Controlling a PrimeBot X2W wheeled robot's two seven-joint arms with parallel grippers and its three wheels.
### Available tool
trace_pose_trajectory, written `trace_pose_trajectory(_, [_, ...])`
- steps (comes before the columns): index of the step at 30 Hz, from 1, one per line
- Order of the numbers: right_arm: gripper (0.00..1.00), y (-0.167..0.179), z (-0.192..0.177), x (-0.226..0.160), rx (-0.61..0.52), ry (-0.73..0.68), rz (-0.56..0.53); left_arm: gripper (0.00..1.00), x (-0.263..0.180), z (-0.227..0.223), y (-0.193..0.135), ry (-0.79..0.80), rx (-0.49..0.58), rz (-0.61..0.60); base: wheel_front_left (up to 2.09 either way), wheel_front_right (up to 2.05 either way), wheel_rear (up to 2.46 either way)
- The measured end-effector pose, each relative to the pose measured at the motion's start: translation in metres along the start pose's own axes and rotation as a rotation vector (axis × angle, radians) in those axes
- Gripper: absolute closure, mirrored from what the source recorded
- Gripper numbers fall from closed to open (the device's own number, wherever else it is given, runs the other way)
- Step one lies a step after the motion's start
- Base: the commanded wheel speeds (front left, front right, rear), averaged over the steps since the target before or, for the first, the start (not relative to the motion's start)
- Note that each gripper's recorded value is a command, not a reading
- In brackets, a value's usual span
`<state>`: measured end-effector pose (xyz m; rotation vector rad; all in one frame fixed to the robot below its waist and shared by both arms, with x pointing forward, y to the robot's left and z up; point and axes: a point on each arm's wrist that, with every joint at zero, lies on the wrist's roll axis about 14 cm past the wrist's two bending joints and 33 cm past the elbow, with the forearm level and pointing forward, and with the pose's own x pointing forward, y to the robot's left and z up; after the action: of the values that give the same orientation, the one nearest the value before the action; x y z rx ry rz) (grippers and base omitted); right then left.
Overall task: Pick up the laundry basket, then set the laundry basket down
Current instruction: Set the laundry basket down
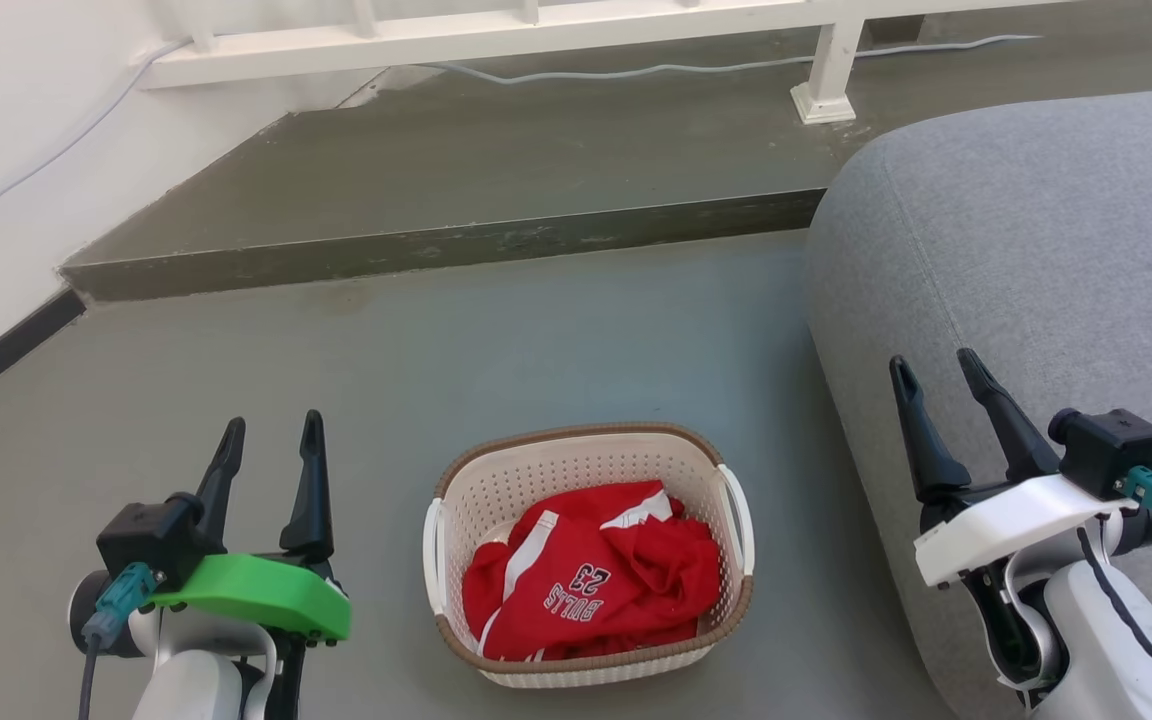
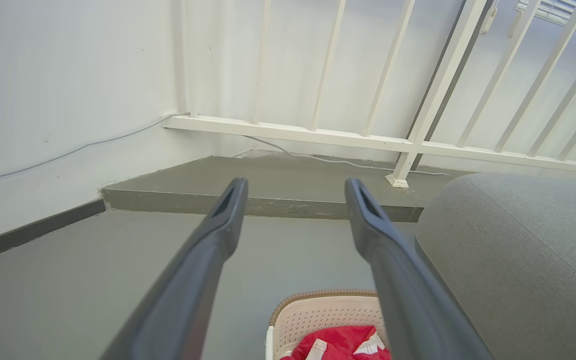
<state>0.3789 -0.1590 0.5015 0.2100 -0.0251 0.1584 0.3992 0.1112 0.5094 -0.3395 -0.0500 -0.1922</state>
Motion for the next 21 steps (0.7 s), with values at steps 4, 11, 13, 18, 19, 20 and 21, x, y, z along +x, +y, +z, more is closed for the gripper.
trace_pose_trajectory(4, [0.00,0.0015,-0.0025,-0.0006,0.007,0.004,-0.002,0.00,-0.0007,0.0000,0.0005,-0.001,0.000,0.003,0.00,0.00,0.00])
trace_pose_trajectory(11, [0.00,0.0021,-0.0029,-0.0007,0.006,0.002,-0.001,0.00,-0.0033,0.0008,0.0017,-0.005,0.014,0.002,0.00,0.00,0.00])
trace_pose_trajectory(13, [0.00,0.0016,-0.0051,-0.0029,0.011,0.007,-0.001,0.00,-0.0040,0.0002,0.0026,-0.003,0.018,0.004,0.00,0.00,0.00])
trace_pose_trajectory(18, [0.00,0.0006,-0.0056,-0.0036,0.007,0.008,-0.004,0.00,-0.0039,0.0013,0.0044,-0.007,0.016,0.006,0.00,0.00,0.00])
trace_pose_trajectory(19, [0.00,0.0009,-0.0054,-0.0035,0.008,0.007,-0.001,0.00,-0.0039,0.0014,0.0044,-0.007,0.016,0.005,0.00,0.00,0.00])
trace_pose_trajectory(20, [0.00,0.0006,-0.0051,-0.0033,0.009,0.006,-0.003,0.00,-0.0039,0.0014,0.0045,-0.007,0.015,0.006,0.00,0.00,0.00])
trace_pose_trajectory(21, [0.00,0.0005,-0.0051,-0.0033,0.006,0.005,-0.003,0.00,-0.0039,0.0014,0.0044,-0.007,0.015,0.006,0.00,0.00,0.00])
